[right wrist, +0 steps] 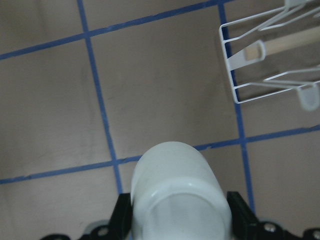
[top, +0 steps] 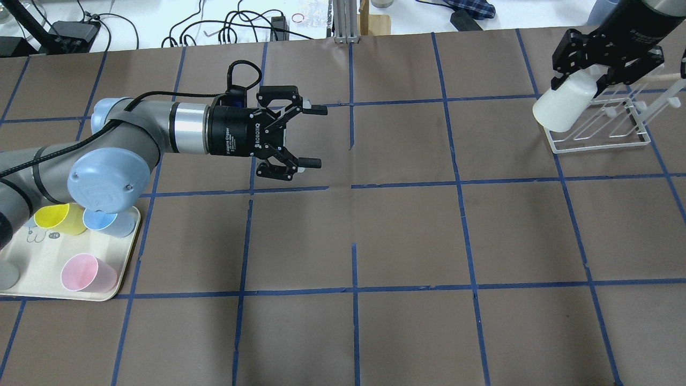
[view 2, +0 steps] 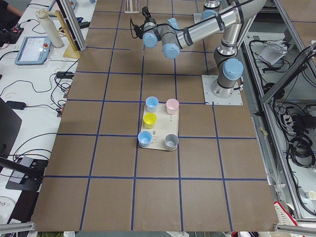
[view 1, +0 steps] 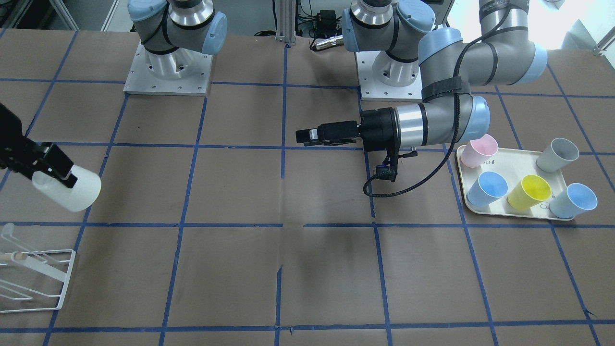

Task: Transfer IKEA cup to right arm and place on rack

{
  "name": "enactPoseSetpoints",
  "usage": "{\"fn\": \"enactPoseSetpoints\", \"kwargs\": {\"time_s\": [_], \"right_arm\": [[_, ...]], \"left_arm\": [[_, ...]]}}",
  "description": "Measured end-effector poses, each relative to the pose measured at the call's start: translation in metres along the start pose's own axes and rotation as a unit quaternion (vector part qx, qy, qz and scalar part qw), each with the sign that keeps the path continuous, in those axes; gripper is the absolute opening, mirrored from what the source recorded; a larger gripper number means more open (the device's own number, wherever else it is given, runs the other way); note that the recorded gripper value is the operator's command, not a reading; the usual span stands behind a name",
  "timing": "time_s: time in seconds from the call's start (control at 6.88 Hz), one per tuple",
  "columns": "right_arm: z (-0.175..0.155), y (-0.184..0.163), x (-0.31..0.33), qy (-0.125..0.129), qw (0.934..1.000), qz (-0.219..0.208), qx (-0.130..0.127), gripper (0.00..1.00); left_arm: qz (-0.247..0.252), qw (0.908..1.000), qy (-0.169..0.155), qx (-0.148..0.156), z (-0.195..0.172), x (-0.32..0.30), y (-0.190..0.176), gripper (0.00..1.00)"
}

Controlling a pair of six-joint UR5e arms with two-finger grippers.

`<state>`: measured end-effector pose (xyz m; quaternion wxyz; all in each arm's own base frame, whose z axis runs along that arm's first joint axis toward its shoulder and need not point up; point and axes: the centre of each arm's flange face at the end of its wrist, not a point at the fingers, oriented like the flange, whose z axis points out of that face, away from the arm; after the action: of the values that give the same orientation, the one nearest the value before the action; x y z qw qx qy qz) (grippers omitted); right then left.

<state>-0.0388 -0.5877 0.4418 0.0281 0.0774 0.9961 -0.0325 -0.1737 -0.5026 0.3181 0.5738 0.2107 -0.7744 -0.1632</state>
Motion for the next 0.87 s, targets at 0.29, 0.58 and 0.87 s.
{"fn": "enactPoseSetpoints", "kwargs": {"time_s": [0.29,0.58,0.87], "right_arm": [[0.025,-0.03,0.027,0.055,0.9972,-0.037,0.035,0.51],[0.039,-0.041,0.065,0.076,0.9951,-0.049,0.04,0.51],[0.042,-0.039,0.076,0.08,0.9944,-0.06,0.035,0.51]], "left_arm": [[0.021,0.9921,-0.115,0.044,-0.013,0.013,-0.01,1.0],[0.072,0.9635,-0.235,0.106,-0.038,0.049,-0.001,1.0],[0.11,0.9132,-0.353,0.172,-0.067,0.077,0.018,1.0]]}}
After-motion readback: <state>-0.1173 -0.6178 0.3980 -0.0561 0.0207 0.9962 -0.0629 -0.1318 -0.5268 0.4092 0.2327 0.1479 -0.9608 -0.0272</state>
